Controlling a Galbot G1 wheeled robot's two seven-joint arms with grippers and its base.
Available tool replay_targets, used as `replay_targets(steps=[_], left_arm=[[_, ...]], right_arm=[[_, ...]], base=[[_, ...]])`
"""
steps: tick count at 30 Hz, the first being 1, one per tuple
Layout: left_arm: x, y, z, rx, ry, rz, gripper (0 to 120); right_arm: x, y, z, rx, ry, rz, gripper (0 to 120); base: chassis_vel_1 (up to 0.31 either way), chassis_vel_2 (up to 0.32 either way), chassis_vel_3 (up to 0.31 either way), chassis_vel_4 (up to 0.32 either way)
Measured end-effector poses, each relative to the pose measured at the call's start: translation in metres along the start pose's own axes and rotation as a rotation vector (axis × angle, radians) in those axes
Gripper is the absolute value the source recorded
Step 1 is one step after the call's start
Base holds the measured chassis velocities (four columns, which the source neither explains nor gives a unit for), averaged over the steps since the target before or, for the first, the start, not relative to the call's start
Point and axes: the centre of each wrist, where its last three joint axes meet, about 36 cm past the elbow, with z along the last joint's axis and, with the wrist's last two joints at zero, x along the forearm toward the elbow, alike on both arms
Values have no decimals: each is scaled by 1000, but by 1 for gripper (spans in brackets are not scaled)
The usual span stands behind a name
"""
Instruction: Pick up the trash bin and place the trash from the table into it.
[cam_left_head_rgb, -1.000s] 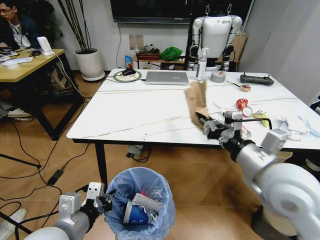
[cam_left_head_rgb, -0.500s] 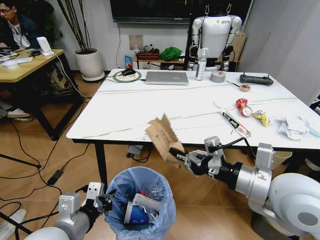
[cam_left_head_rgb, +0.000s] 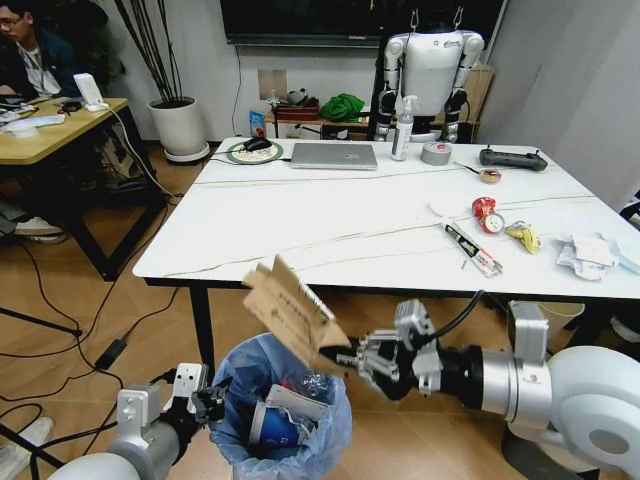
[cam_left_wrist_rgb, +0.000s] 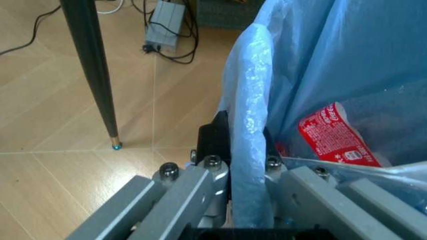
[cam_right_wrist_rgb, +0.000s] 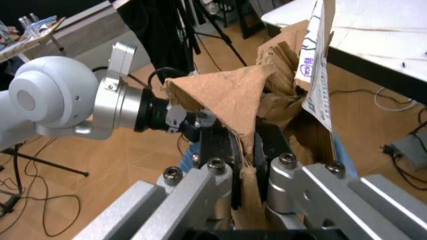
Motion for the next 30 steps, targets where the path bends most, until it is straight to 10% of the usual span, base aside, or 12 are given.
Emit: replay_targets(steps=[30], left_arm=[[-2, 0, -9, -12, -31, 14, 0]], right_arm=[[-13, 5, 20, -143, 84, -25, 12]], base=[[0, 0, 0, 0]])
